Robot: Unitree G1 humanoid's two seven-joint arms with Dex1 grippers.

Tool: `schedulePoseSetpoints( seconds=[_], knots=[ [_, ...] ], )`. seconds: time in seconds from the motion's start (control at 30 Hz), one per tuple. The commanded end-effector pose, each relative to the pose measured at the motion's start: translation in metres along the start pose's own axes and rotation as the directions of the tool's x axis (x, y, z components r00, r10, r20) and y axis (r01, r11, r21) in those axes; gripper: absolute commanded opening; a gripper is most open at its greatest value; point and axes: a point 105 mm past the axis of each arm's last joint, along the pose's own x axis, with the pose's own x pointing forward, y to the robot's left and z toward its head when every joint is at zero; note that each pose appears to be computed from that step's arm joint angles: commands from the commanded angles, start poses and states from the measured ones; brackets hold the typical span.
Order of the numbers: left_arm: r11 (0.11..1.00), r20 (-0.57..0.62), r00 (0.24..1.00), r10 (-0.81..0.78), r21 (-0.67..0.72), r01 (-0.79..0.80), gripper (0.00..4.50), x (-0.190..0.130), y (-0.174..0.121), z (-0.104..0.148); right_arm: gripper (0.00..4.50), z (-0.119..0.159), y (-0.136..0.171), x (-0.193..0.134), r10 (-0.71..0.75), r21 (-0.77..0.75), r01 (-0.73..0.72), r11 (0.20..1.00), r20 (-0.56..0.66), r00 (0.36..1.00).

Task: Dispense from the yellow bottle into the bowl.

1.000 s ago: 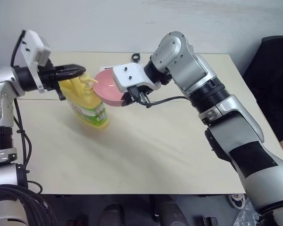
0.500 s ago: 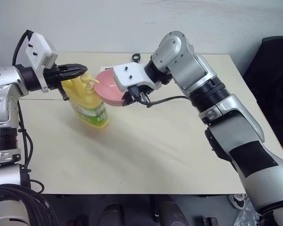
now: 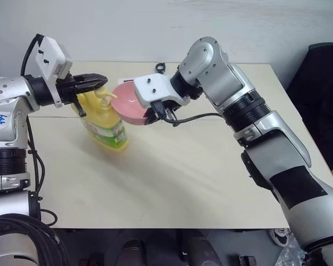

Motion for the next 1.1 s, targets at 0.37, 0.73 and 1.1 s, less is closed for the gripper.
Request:
schedulePoseSetpoints(
  seconds=[0.37, 0.73, 1.1],
  knots=[
    [0.997, -0.136, 0.988, -0.075, 0.012, 0.077, 0.03, 0.014, -0.024, -0.039, 0.0, 0.016, -0.003, -0.012, -0.012, -0.058, 0.013, 0.998, 0.018, 1.0],
    [0.993, -0.246, 0.965, -0.087, 0.061, 0.105, 0.03, 0.011, -0.034, -0.072, 0.0, 0.02, -0.003, -0.01, -0.007, -0.061, 0.009, 0.998, 0.03, 1.0],
    [0.992, -0.26, 0.962, -0.079, 0.071, 0.101, 0.03, 0.018, -0.039, -0.084, 0.0, 0.022, -0.002, -0.008, -0.002, -0.059, 0.004, 0.998, 0.037, 0.999]
  ],
)
